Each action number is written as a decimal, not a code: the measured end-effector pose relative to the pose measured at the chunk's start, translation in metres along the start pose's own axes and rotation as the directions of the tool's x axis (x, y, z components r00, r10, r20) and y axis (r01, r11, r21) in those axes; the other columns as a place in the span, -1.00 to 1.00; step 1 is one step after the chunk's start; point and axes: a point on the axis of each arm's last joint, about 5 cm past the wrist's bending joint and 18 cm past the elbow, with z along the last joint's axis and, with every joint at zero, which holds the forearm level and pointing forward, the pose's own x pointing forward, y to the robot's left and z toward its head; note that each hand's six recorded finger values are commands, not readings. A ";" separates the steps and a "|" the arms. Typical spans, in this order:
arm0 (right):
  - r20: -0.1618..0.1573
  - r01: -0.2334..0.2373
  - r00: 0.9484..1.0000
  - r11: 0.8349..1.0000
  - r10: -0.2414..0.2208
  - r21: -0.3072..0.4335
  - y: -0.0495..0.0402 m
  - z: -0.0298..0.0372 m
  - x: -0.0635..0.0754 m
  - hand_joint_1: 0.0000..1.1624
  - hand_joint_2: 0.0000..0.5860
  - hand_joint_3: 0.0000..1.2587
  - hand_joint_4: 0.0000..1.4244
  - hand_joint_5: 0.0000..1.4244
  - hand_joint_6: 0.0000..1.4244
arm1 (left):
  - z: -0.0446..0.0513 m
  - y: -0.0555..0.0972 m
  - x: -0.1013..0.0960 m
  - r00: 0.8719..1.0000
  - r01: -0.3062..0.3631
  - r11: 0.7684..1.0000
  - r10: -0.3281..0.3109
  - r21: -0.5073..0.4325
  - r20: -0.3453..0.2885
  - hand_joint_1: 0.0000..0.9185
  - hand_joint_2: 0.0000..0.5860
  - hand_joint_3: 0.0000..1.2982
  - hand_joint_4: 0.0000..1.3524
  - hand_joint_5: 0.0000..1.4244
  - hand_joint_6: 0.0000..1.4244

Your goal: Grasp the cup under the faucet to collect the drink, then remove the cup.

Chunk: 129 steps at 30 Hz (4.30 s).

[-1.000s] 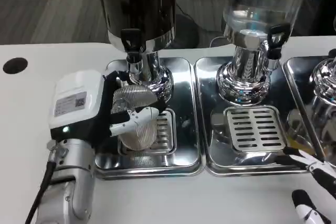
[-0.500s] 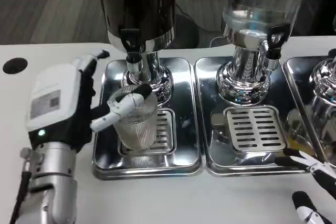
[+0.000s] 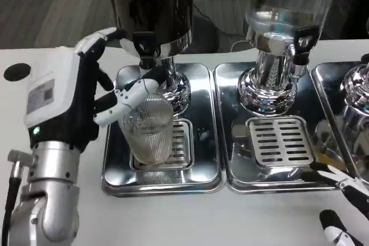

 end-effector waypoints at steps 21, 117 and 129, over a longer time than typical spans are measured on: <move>0.009 0.001 1.000 1.000 -0.001 -0.003 0.0000 -0.0007 0.004 -0.27 0.51 -0.55 -0.82 -0.85 -1.00 | 0.0152 0.007 0.012 0.996 0.017 0.998 -0.012 -0.056 0.089 -0.82 -0.76 -0.29 -0.39 0.23 0.01; 0.029 -0.022 0.999 1.000 0.022 -0.007 0.0045 0.0017 0.008 -0.26 0.51 -0.58 -0.82 -0.85 -1.00 | 0.0145 0.007 0.000 0.991 0.043 0.997 -0.035 -0.062 0.126 -0.79 -0.75 -0.11 -0.18 0.34 0.12; 0.035 -0.021 0.999 1.000 0.021 -0.010 0.0042 0.0031 0.009 -0.26 0.51 -0.57 -0.82 -0.85 -1.00 | 0.0142 0.007 -0.001 0.992 0.045 0.996 -0.036 -0.077 0.123 -0.78 -0.75 -0.11 -0.18 0.34 0.13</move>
